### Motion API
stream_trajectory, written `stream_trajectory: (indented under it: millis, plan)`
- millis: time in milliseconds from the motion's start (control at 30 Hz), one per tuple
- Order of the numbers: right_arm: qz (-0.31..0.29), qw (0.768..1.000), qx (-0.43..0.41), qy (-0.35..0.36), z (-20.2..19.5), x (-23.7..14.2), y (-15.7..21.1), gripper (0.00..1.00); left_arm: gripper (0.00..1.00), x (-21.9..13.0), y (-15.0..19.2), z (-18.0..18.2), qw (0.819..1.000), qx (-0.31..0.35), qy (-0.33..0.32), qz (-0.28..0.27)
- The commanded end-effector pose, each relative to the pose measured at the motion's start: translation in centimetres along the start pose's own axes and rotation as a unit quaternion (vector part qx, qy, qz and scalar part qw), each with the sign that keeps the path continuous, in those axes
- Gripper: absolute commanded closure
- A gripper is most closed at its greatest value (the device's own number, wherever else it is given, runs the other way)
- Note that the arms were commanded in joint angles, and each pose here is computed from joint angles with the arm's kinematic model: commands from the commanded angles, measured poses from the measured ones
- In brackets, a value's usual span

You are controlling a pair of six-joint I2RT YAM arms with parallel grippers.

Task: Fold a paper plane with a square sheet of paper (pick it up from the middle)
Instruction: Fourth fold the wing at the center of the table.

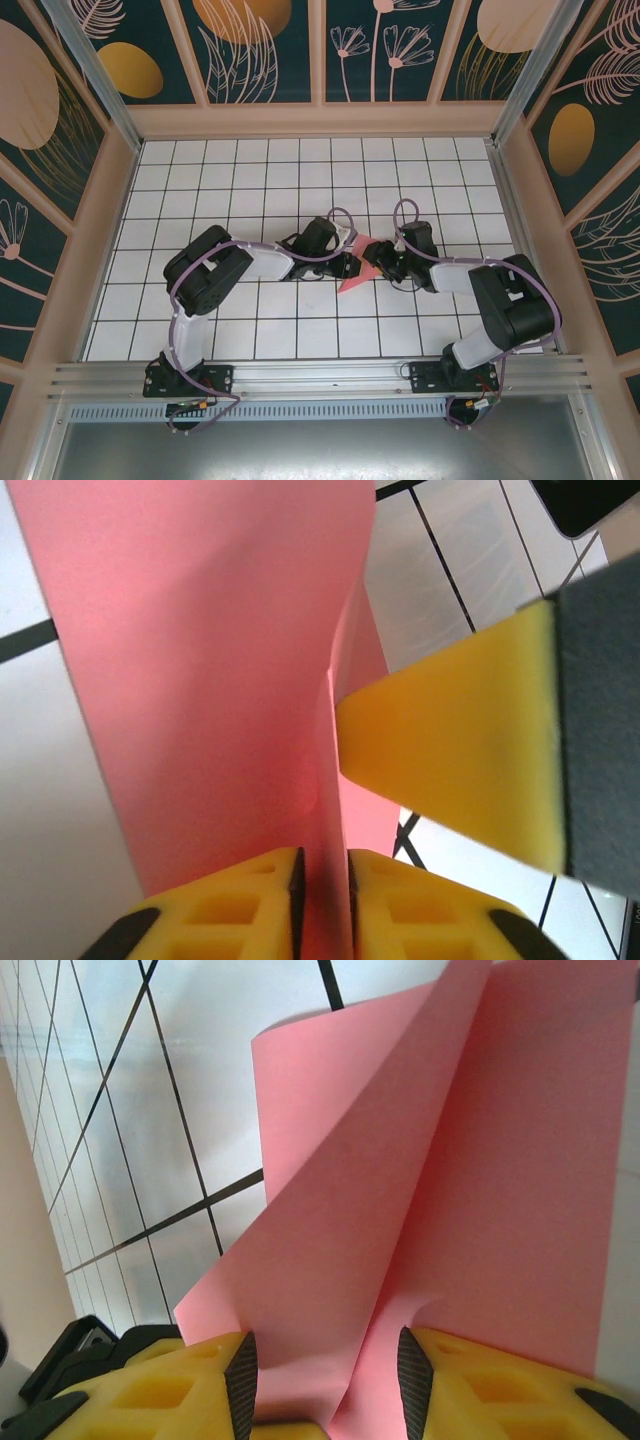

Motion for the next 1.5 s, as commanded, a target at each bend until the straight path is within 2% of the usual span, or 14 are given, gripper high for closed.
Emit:
stream_trajectory:
  millis: [0,100,267,400,767,1033,1333,1467]
  plan:
    - [0.019,0.997,0.026,0.066,-2.7,0.3,1.0,0.55,0.74,-1.5,0.0,-1.2,1.000,0.006,0.011,-0.012]
    - [0.022,0.997,0.027,0.069,-2.8,0.3,1.1,0.55,0.70,-2.4,0.2,-0.9,1.000,0.003,0.003,-0.023]
    - [0.025,0.997,0.022,0.065,-2.7,0.3,1.1,0.55,0.69,-2.8,0.3,-0.8,0.999,-0.009,0.003,-0.032]
    - [0.028,0.997,0.020,0.063,-2.6,0.4,1.2,0.55,0.72,-2.5,0.7,-0.6,0.999,-0.022,0.012,-0.024]
    - [0.023,0.999,-0.003,0.040,-1.1,0.1,0.3,0.55,0.88,-1.9,0.7,0.8,0.999,-0.032,-0.017,-0.029]
    - [0.011,0.999,-0.053,-0.003,1.9,-1.1,-1.1,0.52,0.94,-2.4,0.5,-0.1,0.997,-0.054,0.021,-0.047]
    - [0.015,0.997,-0.073,0.009,1.7,-1.1,-1.2,0.49,0.98,-3.1,0.8,-0.7,0.989,-0.105,0.072,-0.069]
    - [0.026,0.997,-0.074,0.010,1.4,-0.7,-1.0,0.50,1.00,-3.5,0.6,-0.7,0.987,-0.116,0.074,-0.082]
Point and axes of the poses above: each hand's point on the last joint's axis, 136 mm out from that joint toward the fingers, its own x axis out along the fingers, its own z axis along the line the jaws close on, y = z × x, the point moved 3 cm from there along -x, back along the fingers, and after that the axes turned 14 degrees about -x, right-handed, at the moved point
